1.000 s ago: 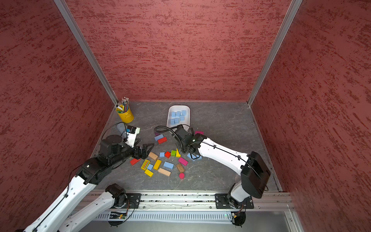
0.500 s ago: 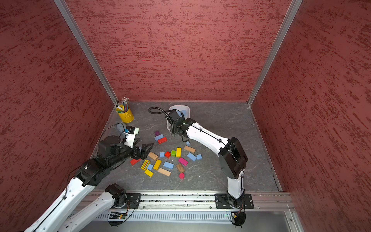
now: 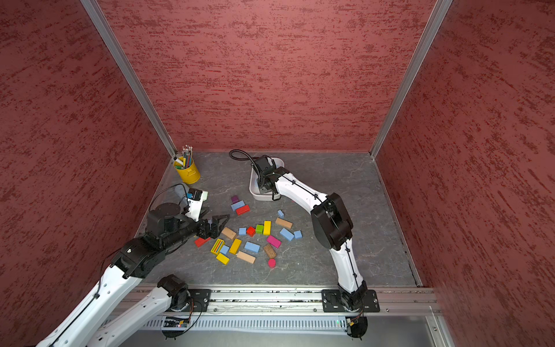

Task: Pick out the blue building blocks
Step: Place the building block in the storage box.

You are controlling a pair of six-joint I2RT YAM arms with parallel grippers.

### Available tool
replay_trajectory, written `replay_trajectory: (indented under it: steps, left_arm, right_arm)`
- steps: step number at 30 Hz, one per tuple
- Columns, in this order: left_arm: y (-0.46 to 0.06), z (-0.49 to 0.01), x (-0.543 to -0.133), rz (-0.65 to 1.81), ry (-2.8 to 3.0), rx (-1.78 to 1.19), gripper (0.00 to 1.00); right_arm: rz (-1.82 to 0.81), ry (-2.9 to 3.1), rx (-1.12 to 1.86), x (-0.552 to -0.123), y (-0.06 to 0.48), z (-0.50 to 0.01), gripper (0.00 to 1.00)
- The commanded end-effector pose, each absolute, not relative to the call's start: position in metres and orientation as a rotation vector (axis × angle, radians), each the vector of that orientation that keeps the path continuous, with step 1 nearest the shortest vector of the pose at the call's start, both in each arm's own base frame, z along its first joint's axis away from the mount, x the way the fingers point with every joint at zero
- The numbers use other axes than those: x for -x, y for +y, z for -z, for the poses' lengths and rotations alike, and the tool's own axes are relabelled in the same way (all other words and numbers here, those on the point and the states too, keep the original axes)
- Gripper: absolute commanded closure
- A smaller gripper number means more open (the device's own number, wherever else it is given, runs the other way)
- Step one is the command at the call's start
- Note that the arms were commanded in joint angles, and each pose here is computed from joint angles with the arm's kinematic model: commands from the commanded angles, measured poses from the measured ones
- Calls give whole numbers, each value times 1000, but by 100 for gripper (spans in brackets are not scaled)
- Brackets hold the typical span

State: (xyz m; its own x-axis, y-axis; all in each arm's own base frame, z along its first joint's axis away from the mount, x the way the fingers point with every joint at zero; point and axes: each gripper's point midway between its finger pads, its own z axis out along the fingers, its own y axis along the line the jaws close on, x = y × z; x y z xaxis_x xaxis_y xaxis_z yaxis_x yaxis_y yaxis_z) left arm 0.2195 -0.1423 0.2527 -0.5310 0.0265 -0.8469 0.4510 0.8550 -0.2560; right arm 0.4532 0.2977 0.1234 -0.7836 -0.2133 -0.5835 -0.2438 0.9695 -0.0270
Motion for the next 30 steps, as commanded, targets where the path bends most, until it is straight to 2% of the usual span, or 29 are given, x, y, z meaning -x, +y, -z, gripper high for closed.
replay_trajectory:
  steps: [1,21,30]
  left_arm:
    - [-144,-254,-220,574,2060,-343,1]
    - [-144,-255,-219,577,2057,-345,0]
    - [-144,-256,-219,580,2054,-345,0]
  right_arm:
    - [-101,2472,268,-469,299,-132,95]
    - [115,2515,137,-516,272,-97,93]
    - [248,2519,112,-530,253,-79,87]
